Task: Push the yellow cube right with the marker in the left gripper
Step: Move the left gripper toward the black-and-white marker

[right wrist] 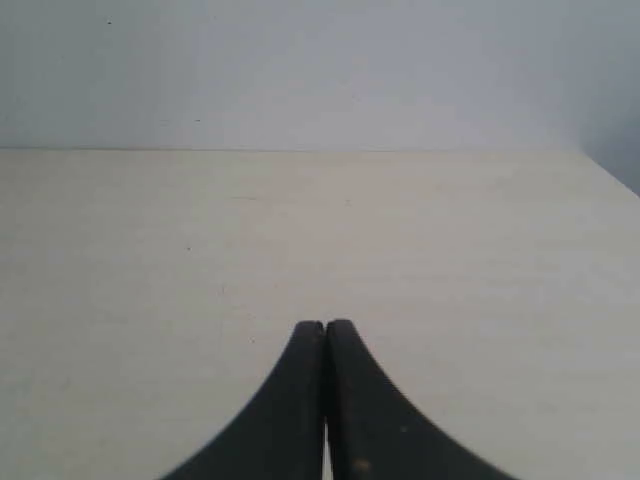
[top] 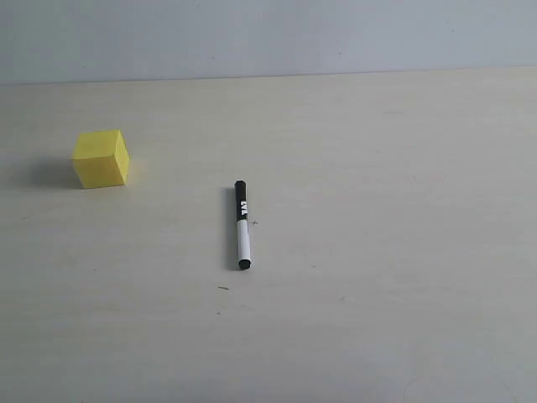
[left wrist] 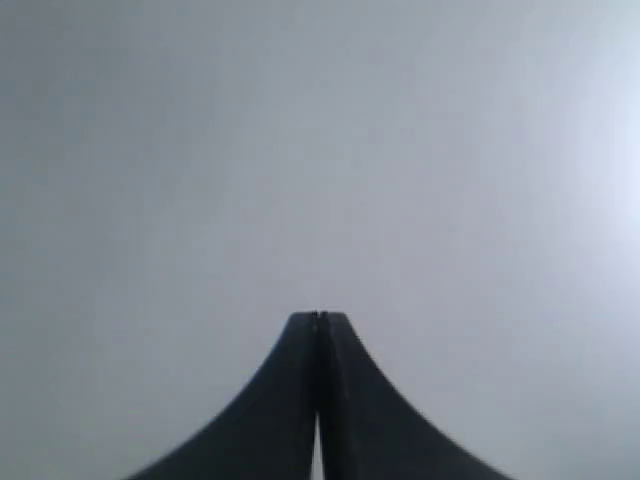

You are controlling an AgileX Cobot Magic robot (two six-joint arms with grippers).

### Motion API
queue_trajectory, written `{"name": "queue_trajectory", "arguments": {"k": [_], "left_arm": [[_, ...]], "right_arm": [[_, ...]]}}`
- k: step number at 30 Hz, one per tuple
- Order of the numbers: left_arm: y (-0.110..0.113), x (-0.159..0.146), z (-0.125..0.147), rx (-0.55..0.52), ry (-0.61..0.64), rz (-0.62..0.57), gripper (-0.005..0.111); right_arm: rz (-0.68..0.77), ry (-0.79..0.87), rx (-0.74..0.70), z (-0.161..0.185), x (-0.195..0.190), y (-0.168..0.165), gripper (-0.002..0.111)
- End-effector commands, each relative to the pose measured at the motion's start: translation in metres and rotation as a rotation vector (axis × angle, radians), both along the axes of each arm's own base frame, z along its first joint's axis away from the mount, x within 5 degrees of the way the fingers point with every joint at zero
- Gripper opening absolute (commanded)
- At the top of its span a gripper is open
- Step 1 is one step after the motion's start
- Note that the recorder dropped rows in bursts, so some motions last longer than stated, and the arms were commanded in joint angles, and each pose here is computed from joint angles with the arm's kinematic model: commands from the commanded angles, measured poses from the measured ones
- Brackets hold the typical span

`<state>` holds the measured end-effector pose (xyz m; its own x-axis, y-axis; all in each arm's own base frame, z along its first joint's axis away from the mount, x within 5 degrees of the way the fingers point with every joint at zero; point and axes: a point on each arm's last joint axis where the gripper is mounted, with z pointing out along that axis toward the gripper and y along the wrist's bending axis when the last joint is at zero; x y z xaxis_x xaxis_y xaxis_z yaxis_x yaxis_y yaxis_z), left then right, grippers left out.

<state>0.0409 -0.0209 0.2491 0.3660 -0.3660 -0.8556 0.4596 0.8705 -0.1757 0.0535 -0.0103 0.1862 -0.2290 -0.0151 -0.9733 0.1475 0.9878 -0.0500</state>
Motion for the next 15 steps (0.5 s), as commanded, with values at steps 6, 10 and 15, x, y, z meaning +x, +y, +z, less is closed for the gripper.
{"name": "queue_trajectory", "arguments": {"k": [6,10,15], "left_arm": [[0.021,-0.009,0.071,-0.345,-0.216,0.037,0.002],[0.016,0.040,0.090,-0.322,0.136,0.136,0.002],[-0.021,0.127,0.078,-0.035,0.612,0.106,0.002]], "right_arm": [[-0.004,-0.009,-0.008,0.000,0.000,0.000,0.000],[-0.004,-0.009,-0.008,0.000,0.000,0.000,0.000],[-0.004,-0.009,-0.008,0.000,0.000,0.000,0.000]]}}
